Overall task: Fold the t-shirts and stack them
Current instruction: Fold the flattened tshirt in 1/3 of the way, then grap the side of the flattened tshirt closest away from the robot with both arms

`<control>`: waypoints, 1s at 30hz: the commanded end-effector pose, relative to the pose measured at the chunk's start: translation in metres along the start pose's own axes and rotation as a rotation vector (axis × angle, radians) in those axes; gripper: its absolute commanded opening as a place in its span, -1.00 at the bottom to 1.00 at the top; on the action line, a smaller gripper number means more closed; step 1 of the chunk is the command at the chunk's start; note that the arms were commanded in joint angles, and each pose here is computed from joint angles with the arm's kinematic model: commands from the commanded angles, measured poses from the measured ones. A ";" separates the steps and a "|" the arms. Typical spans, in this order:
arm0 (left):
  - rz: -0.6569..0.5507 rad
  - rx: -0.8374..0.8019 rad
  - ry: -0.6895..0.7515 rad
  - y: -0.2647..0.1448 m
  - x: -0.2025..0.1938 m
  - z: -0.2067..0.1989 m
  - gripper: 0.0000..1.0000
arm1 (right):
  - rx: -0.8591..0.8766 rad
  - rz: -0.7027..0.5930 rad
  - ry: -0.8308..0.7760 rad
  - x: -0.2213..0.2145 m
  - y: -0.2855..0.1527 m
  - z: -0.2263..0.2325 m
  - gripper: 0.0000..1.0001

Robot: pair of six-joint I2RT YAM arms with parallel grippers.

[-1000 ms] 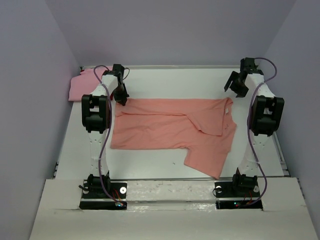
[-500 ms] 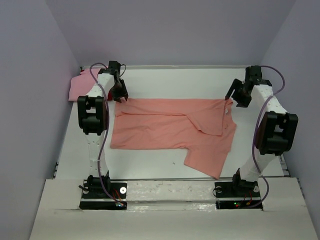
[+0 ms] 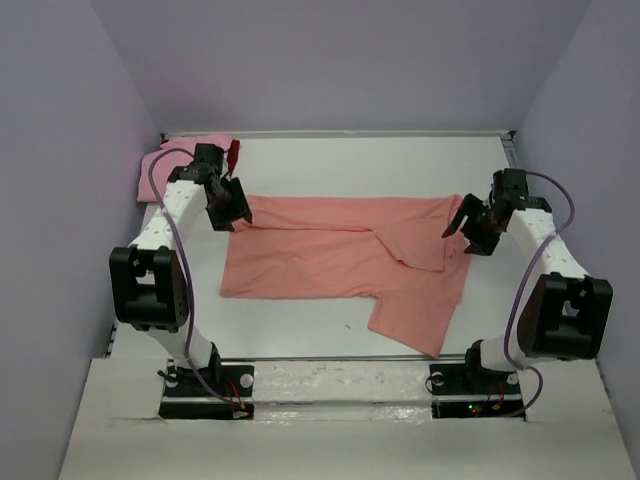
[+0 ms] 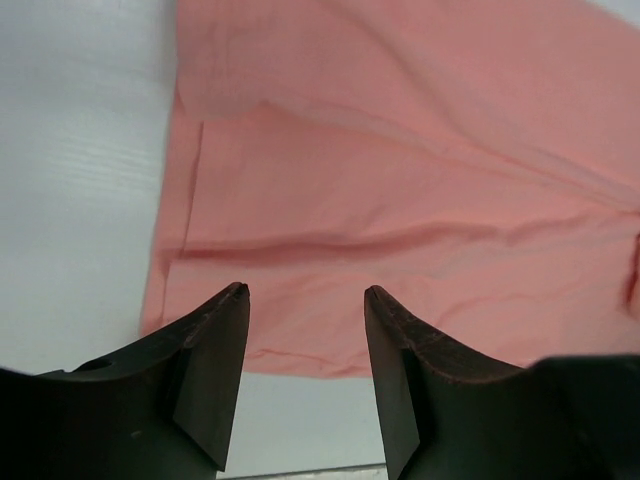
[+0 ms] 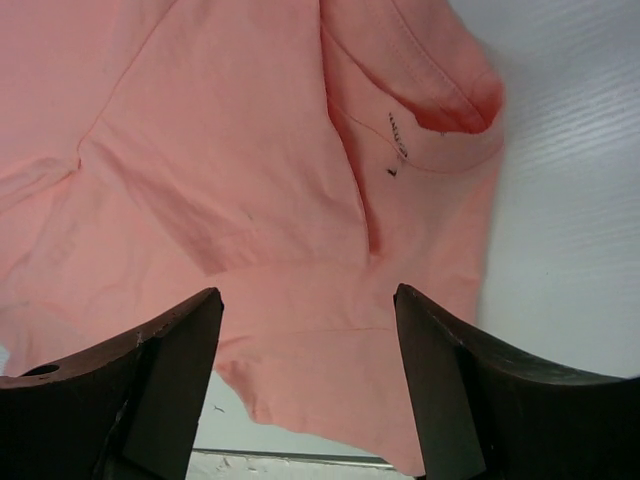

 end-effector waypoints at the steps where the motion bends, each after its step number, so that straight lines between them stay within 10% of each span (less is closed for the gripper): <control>1: 0.135 0.064 -0.037 0.014 -0.045 0.024 0.18 | 0.012 0.030 0.031 -0.020 -0.006 -0.004 0.51; 30: 0.249 0.263 -0.116 -0.007 -0.130 0.079 0.17 | -0.031 0.154 0.160 -0.092 -0.005 -0.030 0.50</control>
Point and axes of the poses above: each gripper's point midway between its finger pads, its own y axis out along the fingers, its own z axis along the line the jaws close on, x = y × z, the point moved 5 cm from there along -y, back along the fingers, and after that the axes turned 3 degrees about -y, right-handed, at the moved point
